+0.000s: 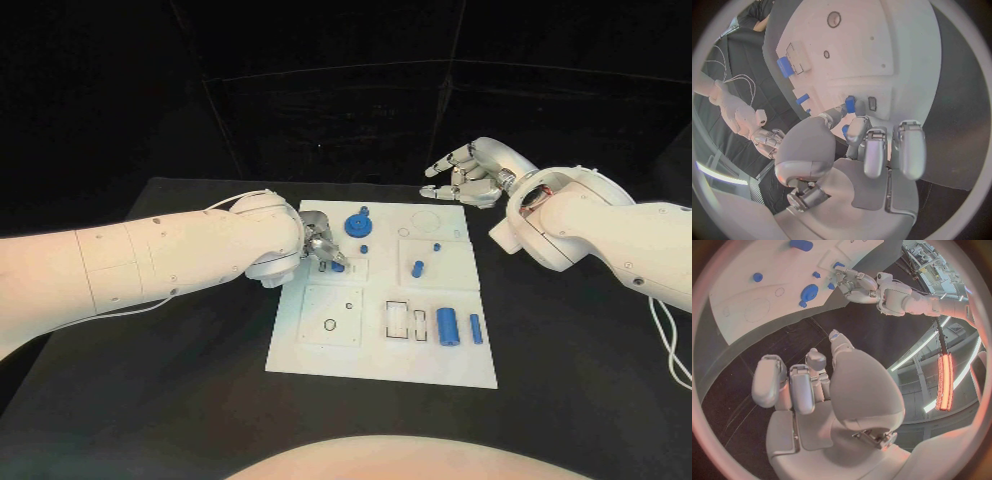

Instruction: Assemble the parts on the task board

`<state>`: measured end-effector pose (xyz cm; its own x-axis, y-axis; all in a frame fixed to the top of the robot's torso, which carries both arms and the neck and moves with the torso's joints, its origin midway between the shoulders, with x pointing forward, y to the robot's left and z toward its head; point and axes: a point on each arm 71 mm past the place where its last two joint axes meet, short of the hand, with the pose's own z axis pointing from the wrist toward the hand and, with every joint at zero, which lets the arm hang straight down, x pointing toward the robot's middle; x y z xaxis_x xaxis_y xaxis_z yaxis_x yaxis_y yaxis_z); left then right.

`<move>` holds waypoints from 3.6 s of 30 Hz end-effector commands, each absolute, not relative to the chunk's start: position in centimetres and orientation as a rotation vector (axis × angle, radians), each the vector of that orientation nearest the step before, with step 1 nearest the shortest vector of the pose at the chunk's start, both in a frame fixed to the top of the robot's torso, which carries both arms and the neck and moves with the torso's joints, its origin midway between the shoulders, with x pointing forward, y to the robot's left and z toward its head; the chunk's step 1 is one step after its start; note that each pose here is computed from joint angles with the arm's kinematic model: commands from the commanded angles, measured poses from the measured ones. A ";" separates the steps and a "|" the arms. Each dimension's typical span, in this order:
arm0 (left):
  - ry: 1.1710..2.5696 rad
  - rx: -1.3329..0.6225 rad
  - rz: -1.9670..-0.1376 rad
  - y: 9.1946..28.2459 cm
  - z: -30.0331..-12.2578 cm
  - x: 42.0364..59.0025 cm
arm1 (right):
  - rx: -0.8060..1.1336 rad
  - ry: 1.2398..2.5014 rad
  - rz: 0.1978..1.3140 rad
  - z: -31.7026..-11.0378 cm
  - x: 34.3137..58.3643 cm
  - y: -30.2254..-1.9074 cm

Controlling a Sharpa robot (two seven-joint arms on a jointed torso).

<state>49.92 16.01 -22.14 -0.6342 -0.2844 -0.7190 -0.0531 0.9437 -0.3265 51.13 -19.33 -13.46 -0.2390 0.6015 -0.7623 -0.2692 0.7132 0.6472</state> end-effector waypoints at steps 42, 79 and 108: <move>2.288 -0.206 -0.289 15.7 -22.2 51.1 | 0.261 1.623 0.839 -13.4 51.2 -19.0; 2.163 -0.293 -0.389 16.8 -16.9 52.3 | 0.266 1.620 0.831 -13.5 51.5 -19.3; 2.279 -0.261 -0.174 19.5 -17.1 58.5 | 0.256 1.620 0.848 -13.5 51.4 -18.7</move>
